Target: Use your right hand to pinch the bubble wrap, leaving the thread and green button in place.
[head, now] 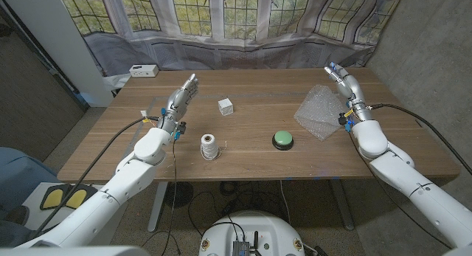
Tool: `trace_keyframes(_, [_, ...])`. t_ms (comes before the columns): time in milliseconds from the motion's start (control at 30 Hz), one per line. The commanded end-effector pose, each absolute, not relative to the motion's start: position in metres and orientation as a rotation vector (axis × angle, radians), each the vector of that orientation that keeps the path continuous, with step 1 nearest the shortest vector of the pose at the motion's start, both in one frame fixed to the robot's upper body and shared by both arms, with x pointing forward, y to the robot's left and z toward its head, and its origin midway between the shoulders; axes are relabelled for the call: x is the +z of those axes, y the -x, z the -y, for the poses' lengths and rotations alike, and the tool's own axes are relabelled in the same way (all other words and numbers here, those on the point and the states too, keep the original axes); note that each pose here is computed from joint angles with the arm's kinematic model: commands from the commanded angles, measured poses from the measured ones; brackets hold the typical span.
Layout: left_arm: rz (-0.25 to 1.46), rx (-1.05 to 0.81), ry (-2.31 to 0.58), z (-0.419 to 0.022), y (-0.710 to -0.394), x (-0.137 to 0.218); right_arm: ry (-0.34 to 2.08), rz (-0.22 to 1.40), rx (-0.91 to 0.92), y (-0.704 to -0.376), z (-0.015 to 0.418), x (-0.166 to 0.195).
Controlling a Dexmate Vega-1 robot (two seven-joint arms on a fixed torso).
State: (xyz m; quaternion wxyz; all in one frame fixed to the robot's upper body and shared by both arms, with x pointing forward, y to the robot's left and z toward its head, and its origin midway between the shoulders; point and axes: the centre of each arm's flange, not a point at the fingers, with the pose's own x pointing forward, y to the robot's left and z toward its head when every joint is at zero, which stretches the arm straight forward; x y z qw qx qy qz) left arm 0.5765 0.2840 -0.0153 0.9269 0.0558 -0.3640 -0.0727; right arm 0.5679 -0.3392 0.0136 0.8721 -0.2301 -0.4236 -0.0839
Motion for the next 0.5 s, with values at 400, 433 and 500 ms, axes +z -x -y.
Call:
trace_keyframes(400, [0.744,-0.132,-0.092,-0.2873,-0.5736,-0.0245,0.761,0.831,-0.273,-0.5621,0.3403,0.0206])
trace_keyframes(433, [0.744,-0.131,-0.093,-0.2873,-0.5734,-0.0247,0.772,0.832,-0.282,-0.5615,0.34,0.0208])
trace_keyframes(500, [0.744,-0.132,-0.093,-0.2872,-0.5731,-0.025,0.809,0.829,-0.296,-0.5603,0.3396,0.0217])
